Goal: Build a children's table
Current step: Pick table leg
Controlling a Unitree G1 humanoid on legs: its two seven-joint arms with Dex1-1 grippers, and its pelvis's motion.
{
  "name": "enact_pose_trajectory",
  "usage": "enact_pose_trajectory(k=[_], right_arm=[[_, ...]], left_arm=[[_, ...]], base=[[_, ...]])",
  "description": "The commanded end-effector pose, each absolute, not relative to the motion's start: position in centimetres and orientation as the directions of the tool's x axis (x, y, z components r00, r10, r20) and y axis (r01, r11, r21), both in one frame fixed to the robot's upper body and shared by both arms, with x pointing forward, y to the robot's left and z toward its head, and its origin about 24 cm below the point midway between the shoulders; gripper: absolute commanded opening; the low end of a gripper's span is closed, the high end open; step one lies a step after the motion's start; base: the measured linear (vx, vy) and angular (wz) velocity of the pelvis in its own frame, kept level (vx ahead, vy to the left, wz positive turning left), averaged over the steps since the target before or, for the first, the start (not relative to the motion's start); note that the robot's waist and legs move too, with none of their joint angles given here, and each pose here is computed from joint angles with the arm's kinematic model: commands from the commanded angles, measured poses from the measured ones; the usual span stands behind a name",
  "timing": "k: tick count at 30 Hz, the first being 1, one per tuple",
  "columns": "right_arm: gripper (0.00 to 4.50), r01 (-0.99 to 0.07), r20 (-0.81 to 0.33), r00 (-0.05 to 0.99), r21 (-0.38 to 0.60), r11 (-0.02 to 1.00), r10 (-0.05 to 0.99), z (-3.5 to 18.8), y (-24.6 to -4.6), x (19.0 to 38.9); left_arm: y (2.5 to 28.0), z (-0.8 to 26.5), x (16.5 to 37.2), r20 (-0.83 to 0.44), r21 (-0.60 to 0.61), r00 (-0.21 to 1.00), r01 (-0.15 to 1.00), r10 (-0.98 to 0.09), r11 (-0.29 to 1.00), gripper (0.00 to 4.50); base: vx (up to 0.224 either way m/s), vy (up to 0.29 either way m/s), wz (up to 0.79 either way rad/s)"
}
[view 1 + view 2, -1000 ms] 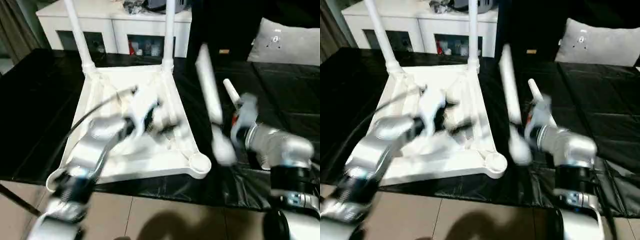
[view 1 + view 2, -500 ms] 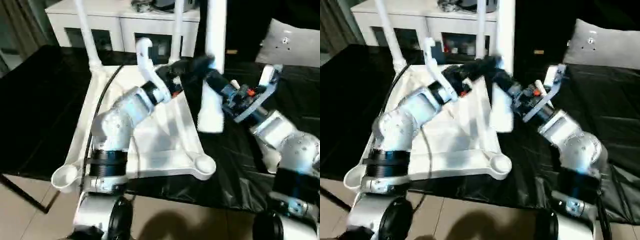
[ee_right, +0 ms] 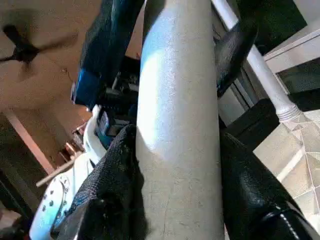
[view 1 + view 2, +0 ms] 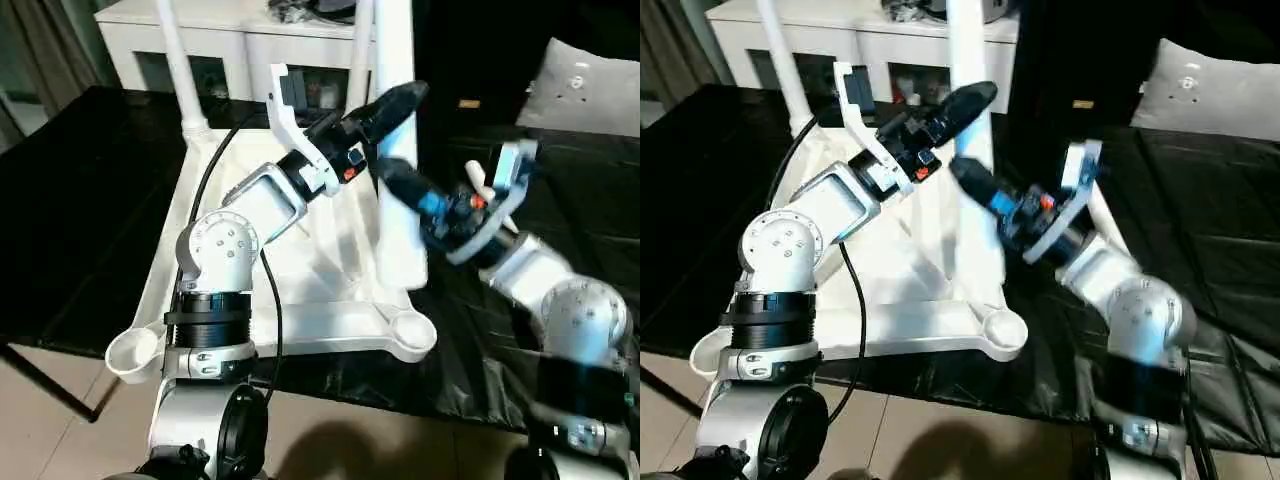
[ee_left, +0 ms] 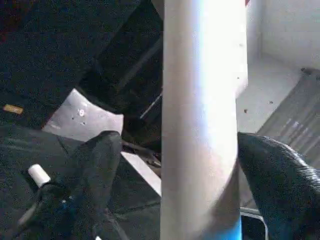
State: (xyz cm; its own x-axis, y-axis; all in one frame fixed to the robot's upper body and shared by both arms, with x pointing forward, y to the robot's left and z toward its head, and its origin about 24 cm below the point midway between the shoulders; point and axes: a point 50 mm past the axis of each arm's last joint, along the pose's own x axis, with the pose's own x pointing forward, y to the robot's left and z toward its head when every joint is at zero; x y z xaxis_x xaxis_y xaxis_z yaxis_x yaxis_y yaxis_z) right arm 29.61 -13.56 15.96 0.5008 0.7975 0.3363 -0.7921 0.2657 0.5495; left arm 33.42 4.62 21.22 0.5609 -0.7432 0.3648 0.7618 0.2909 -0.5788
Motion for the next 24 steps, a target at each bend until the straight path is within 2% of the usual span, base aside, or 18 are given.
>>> enact_pose_trajectory(k=[1,3,4,5,7,12,17,21,24], right_arm=[[1.84,-0.807,0.308,0.514,0.488,0.331,0.8,16.2,-13.3,29.7],[1.84,-0.802,0.271,0.542,0.449,0.393,0.796,16.0,-13.0,30.0],[1.84,-0.784,0.226,0.588,0.396,0.478,0.777,15.9,-12.7,30.4],[1.84,-0.776,0.21,0.605,0.372,0.509,0.768,15.8,-12.6,30.6],[1.84,-0.717,0.147,0.697,0.173,0.676,0.702,15.5,-11.5,31.3],[1.84,-0.647,0.151,0.745,-0.073,0.759,0.65,15.0,-9.8,31.7],[1.84,-0.614,0.162,0.765,-0.111,0.782,0.623,14.7,-9.4,31.9],[1.84,-0.525,0.191,0.815,-0.157,0.837,0.547,14.5,-9.5,32.7],[1.84,-0.518,0.204,0.816,-0.157,0.841,0.541,14.4,-9.5,32.9]], left_arm=[[3.5,21.2,32.7,0.37,-0.569,0.542,0.774,-0.755,0.277,3.76],[3.6,21.1,32.7,0.36,-0.564,0.551,0.771,-0.753,0.296,3.63],[3.6,20.9,33.0,0.328,-0.543,0.595,0.754,-0.734,0.37,3.55],[3.6,20.8,33.2,0.313,-0.532,0.613,0.746,-0.725,0.401,3.55],[3.5,20.3,33.9,0.216,-0.427,0.728,0.669,-0.65,0.608,3.36],[3.3,19.9,34.6,0.149,-0.373,0.837,0.541,-0.527,0.754,2.94],[3.3,19.7,34.8,0.143,-0.406,0.853,0.512,-0.501,0.757,2.63],[3.0,19.6,34.8,0.144,-0.404,0.864,0.496,-0.482,0.769,2.29],[2.8,19.6,34.7,0.148,-0.405,0.864,0.497,-0.482,0.767,2.06]], base=[[0.0,0.0,0.0],[0.0,0.0,0.0],[0.0,0.0,0.0],[0.0,0.0,0.0],[0.0,0.0,0.0],[0.0,0.0,0.0],[0.0,0.0,0.0],[0.0,0.0,0.0],[0.0,0.0,0.0]])
